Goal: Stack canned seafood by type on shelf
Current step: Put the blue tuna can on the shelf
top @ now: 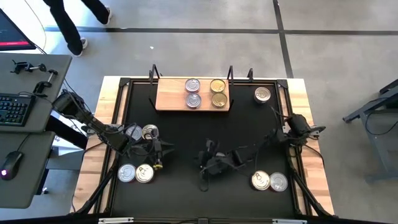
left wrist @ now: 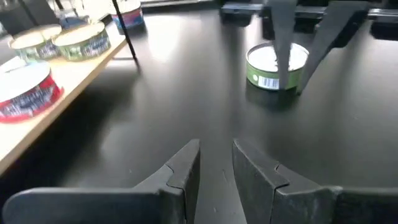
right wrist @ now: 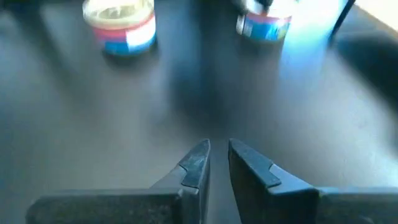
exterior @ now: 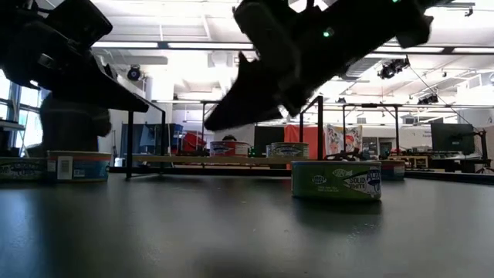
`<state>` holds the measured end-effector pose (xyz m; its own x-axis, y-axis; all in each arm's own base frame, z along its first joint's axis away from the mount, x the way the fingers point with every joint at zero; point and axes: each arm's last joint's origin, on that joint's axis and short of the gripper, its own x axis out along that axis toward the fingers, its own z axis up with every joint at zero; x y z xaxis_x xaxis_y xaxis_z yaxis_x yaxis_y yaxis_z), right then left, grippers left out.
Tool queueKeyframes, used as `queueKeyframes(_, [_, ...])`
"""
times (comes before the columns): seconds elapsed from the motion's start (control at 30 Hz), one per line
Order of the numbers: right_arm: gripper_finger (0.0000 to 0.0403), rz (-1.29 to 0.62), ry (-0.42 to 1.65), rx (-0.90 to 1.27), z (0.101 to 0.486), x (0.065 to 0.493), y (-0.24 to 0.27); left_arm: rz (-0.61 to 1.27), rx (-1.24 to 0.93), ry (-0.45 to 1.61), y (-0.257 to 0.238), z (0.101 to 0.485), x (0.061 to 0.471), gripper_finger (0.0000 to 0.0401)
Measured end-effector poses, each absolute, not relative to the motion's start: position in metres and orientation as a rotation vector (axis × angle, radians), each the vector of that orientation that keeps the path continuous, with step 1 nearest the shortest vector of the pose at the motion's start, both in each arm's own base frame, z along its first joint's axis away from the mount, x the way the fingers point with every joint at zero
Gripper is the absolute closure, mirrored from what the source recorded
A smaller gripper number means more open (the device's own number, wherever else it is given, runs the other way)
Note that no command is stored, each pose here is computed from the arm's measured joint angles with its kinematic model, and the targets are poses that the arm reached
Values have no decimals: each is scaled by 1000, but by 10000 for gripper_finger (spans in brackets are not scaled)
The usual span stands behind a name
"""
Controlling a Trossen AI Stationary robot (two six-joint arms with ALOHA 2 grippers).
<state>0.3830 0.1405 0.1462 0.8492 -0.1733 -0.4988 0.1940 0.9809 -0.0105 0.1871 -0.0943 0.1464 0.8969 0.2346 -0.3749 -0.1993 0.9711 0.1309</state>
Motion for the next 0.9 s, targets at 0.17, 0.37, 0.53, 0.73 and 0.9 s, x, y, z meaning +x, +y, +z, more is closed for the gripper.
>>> queueKeyframes(0.17, [355,-216,423,42,154,394,123,190,226,426,-98,160,191,316])
queueKeyframes(0.37, [355,-150,431,11,154,400,110,225,311,646,-97,186,189,316])
queueKeyframes(0.53, [355,-150,437,7,152,400,110,276,282,810,-95,215,179,316])
queueKeyframes(0.73, [355,-136,428,-56,154,401,109,178,210,989,-107,235,162,316])
queueKeyframes(0.9, [355,-138,428,-57,154,401,109,210,109,1065,-114,232,145,316])
